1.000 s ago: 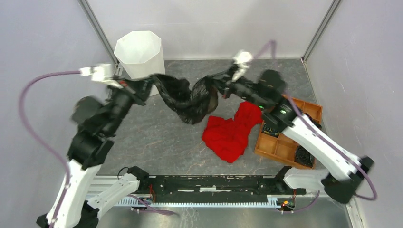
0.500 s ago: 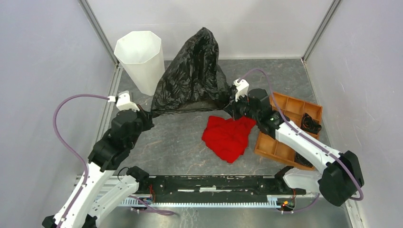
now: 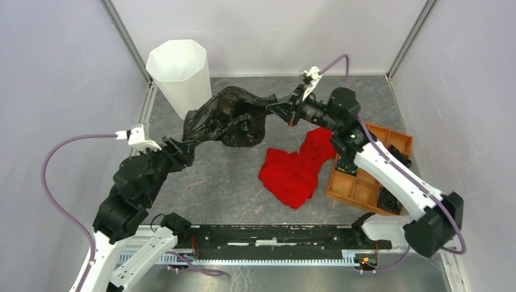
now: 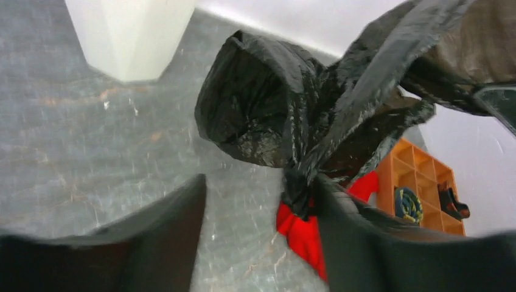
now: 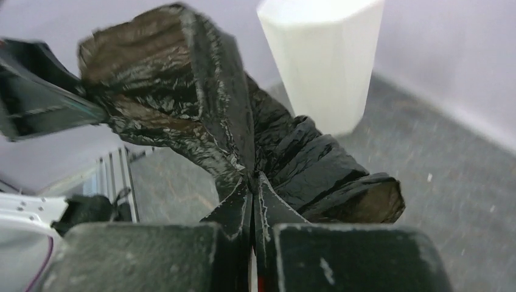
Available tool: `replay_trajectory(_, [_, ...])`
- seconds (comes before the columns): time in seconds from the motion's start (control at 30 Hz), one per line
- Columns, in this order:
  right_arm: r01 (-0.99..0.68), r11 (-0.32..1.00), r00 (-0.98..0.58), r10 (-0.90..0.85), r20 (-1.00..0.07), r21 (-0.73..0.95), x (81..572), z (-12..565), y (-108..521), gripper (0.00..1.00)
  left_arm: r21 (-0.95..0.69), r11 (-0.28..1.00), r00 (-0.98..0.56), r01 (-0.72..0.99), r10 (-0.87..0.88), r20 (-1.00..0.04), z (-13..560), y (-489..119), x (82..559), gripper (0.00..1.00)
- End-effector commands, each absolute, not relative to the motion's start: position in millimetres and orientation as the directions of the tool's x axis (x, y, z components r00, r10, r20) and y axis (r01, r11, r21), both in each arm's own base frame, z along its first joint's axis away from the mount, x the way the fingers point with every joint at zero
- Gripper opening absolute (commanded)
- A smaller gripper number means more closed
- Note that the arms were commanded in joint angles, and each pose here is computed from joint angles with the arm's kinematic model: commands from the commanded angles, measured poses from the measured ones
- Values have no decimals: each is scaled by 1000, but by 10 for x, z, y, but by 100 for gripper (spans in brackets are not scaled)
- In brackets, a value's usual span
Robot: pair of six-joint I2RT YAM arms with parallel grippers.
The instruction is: Put the trash bags into the trash bin
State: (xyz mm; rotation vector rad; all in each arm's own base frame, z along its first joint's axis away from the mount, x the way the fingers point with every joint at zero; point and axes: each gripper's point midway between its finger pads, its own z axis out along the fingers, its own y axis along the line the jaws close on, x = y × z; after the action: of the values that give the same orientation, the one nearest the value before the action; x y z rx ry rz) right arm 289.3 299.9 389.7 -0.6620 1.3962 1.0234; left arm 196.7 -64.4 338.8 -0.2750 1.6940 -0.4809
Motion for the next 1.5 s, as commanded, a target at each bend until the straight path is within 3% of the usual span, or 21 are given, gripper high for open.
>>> replay_trajectory(0.0, [-884, 419, -190, 87, -978, 209, 2933, 3637, 3091, 1, -413, 904, -197, 113, -388, -901, 3509, -607, 1854, 85])
replay_trajectory(0.1, [-891, 429, -147, 40, -988, 150, 2969, 3712, 3080, 1, -362, 925, -96, 114, -353, -931, 3940, -431, 1763, 99])
replay_trajectory(0.3, [-909, 398, -153, -41, -987, 124, 2921, 3677, 3090, 1, -292, 908, -35, 300, -295, -955, 4449, -706, 1772, 100])
replay_trajectory(0.47, [-935, 336, -143, -60, -988, 115, 2819, 3732, 3128, 1, -202, 807, -173, 555, -125, -977, 4303, -1425, 2006, 100])
replay_trajectory(0.67, [-955, 270, -150, -75, -986, 125, 2681, 3660, 3160, 1, -149, 774, -239, 615, 4, -971, 4080, -1723, 2329, 100])
replay_trajectory(0.87, [-962, 238, -160, -89, -983, 135, 2616, 3591, 3185, 1, -217, 609, -341, 763, 94, -935, 3766, -2177, 2322, 100])
replay_trajectory(0.93, [-965, 223, -161, -90, -983, 138, 2591, 3583, 3195, 1, -234, 625, -378, 745, 107, -920, 3598, -2187, 2382, 98])
replay_trajectory(1.07, [-969, 207, -157, -89, -984, 136, 2580, 3578, 3221, 1, -250, 676, -424, 693, 101, -900, 3427, -2139, 2466, 71])
replay_trajectory(1.23, [-949, 268, -196, -80, -977, 168, 2729, 3553, 3244, 5, -233, 823, -423, 518, 10, -906, 3417, -1855, 2683, 18])
replay_trajectory(1.27, [-932, 309, -221, -70, -973, 189, 2798, 3529, 3235, 10, -232, 839, -419, 493, -4, -908, 3423, -1813, 2702, 11])
replay_trajectory(1.3, [-902, 370, -260, -48, -964, 225, 2885, 3493, 3207, 24, -232, 850, -412, 472, -20, -911, 3431, -1776, 2719, 4])
replay_trajectory(1.33, [-865, 420, -313, -25, -949, 274, 2944, 3417, 3182, 45, -241, 855, -406, 460, -39, -913, 3442, -1762, 2725, 2])
replay_trajectory(1.4, [-816, 463, -387, 3, -922, 344, 2962, 3239, 3157, 72, -277, 847, -397, 455, -86, -914, 3461, -1779, 2713, 2])
replay_trajectory(1.47, [-774, 506, -437, 11, -900, 382, 2929, 3018, 3127, 88, -313, 818, -399, 483, -112, -910, 3462, -1864, 2691, 2])
